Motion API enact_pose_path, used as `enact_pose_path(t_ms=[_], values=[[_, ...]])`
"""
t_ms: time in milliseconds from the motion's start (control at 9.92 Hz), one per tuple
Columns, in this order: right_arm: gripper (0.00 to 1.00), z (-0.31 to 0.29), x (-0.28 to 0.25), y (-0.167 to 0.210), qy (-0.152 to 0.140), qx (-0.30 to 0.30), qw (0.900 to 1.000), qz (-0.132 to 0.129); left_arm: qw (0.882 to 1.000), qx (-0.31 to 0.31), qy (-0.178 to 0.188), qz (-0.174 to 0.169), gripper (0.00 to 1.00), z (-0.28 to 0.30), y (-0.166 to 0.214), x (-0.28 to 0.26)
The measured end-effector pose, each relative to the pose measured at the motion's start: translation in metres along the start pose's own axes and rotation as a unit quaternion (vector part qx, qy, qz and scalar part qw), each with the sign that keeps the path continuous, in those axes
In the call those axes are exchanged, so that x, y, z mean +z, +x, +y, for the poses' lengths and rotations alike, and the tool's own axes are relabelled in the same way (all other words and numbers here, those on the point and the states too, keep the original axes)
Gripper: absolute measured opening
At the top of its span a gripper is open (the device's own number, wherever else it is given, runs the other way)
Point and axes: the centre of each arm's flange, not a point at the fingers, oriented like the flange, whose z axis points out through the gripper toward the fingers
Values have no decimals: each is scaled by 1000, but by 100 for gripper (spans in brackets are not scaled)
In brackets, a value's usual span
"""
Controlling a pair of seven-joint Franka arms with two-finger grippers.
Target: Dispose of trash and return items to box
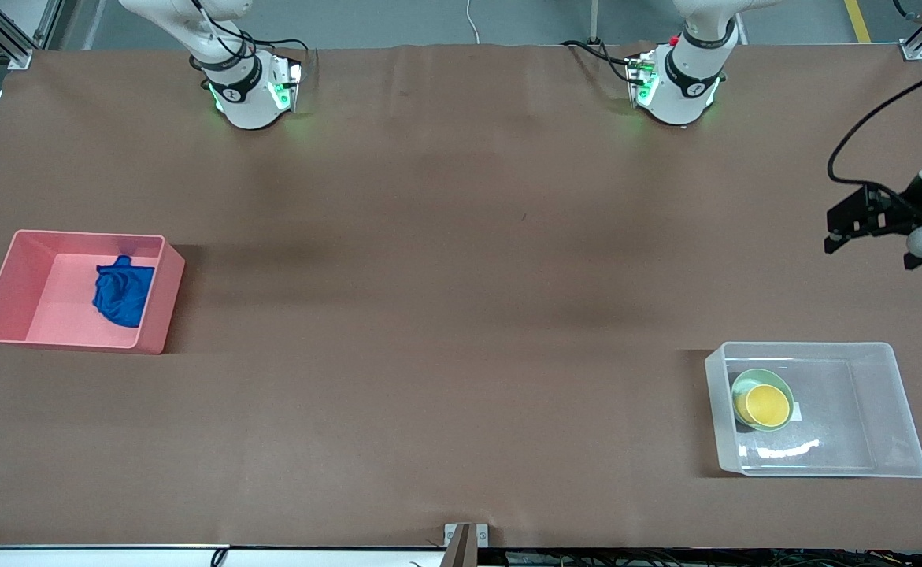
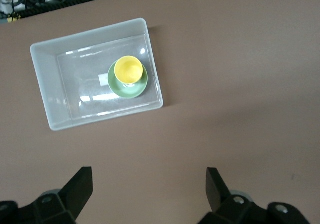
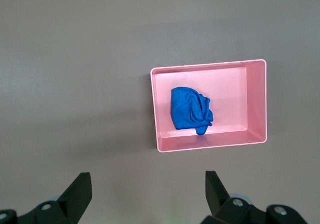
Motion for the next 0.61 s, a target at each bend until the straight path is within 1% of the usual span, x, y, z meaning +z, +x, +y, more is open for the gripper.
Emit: enact_pose_path(t_ms=[202, 303, 605], values=[[100, 0, 0, 0, 0, 0, 1000, 0, 1000, -22, 4, -17, 100, 0, -18, -19], [100, 0, 0, 0, 0, 0, 1000, 0, 999, -28, 1, -20, 100, -3, -25, -25], [100, 0, 0, 0, 0, 0, 1000, 0, 998, -48, -2, -29, 100, -6, -37, -24]])
